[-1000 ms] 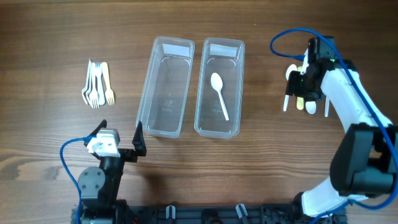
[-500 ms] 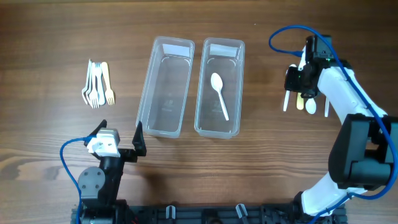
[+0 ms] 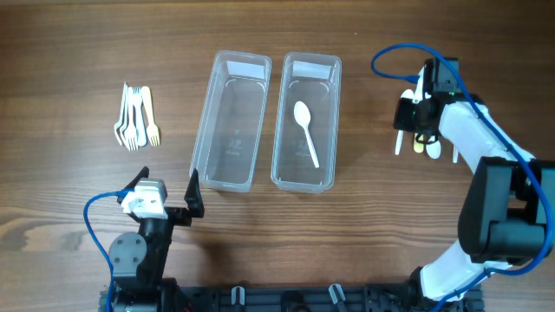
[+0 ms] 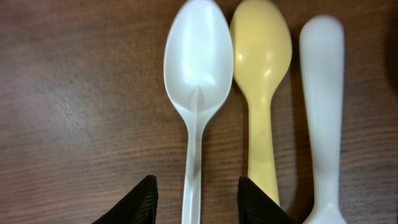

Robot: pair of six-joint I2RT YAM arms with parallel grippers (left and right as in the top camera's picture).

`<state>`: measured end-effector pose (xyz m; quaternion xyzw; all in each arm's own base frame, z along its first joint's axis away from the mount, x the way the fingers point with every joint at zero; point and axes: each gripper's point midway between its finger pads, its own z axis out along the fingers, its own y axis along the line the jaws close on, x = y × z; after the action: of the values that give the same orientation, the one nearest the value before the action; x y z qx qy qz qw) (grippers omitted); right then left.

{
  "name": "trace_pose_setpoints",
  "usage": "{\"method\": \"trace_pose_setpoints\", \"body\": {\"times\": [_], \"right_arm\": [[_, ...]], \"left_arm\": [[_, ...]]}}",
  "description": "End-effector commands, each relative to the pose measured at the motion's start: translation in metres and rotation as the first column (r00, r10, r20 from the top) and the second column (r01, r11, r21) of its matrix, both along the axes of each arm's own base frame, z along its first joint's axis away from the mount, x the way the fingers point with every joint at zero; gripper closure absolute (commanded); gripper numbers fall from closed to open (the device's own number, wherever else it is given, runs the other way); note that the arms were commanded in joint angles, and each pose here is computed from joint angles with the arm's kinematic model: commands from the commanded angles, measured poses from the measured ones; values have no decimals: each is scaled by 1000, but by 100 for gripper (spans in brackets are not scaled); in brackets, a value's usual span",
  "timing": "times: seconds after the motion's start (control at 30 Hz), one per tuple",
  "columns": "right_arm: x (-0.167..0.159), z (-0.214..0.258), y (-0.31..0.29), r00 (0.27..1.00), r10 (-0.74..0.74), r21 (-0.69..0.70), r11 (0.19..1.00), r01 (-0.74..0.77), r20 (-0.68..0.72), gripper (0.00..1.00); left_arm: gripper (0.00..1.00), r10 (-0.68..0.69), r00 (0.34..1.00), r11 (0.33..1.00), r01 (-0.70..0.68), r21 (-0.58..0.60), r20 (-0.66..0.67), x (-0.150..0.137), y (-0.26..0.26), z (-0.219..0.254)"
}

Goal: Pack container
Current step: 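Return the right gripper to the spoons and grasp another white spoon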

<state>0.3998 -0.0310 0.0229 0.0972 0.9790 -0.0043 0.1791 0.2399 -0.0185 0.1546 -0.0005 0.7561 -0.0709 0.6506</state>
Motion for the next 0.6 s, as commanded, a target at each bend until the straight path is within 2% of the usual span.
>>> {"method": "trace_pose_setpoints", "body": {"times": [0.0, 0.23, 0.57], "right_arm": [[-7, -18, 4, 999, 26, 13, 1000, -25, -21, 56], [-6, -22, 4, 1000, 27, 11, 1000, -27, -2, 51], [4, -23, 3, 997, 41, -2, 999, -41, 66, 52]], "left_arm": [[0, -8, 1000, 1000, 8, 18, 6, 0, -1, -1], [0, -8, 1000, 1000, 8, 18, 6, 0, -1, -1], [0, -8, 1000, 1000, 8, 18, 6, 0, -1, -1]]}}
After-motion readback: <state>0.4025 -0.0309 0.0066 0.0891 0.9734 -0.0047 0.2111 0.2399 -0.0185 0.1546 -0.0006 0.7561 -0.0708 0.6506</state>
